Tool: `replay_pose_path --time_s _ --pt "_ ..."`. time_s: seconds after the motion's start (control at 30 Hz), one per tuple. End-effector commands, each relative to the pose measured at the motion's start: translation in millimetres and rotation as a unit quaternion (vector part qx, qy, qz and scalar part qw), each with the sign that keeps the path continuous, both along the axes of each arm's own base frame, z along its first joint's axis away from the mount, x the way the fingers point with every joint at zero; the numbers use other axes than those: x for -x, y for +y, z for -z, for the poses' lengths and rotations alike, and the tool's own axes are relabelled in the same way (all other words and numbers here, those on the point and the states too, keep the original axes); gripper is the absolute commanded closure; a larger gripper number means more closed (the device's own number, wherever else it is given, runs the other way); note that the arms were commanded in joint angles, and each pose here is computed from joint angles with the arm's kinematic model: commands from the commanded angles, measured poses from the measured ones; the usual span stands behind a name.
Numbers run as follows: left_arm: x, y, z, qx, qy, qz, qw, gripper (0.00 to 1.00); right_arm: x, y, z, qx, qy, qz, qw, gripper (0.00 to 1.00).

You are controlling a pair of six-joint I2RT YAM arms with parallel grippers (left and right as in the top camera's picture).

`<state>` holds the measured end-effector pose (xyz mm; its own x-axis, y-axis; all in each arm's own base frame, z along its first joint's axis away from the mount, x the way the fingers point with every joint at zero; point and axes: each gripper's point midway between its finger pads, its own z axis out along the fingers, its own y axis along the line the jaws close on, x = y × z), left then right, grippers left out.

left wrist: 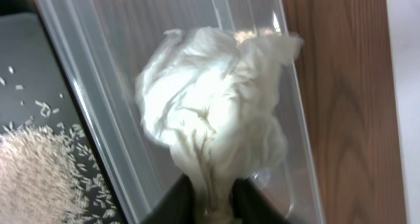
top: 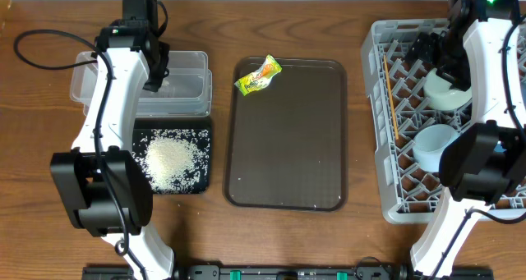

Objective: Sort waste into correct bins and load items into the dishwasher rack
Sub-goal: 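Carry the tissue into the clear plastic bin and release it, then reach the left gripper back to the snack wrapper and grasp it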

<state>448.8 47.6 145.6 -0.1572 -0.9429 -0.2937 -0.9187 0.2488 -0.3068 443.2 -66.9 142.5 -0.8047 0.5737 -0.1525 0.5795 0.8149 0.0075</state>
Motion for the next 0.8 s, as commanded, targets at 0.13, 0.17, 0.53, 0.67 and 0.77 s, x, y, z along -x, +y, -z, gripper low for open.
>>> replay_pose_path --time_s 0.13,0.17,0.53,0.67,0.77 --pt "-0.3 10.0 0.5 -0.009 -0.01 -0.048 0.999 0.42 1.4 -1.1 -14.0 0.002 -0.016 0.007 1.0 0.01" --pt "-1.5 10.0 0.0 -0.009 -0.012 -0.047 0.999 0.35 1.2 -1.1 -14.1 0.002 -0.017 0.007 1.0 0.01" --pt "-43.4 -54.8 -61.3 -0.054 -0.114 0.275 0.953 0.32 1.3 -1.1 -14.0 0.002 -0.016 0.007 1.0 0.01" --pt "-46.5 -150.4 -105.6 -0.091 -0.204 0.529 0.818 0.32 1.2 -1.1 -14.1 0.002 -0.017 0.007 1.0 0.0" --pt "-40.8 -198.6 -109.6 -0.145 -0.214 0.611 0.748 0.26 1.3 -1.1 -14.0 0.002 -0.016 0.007 1.0 0.01"
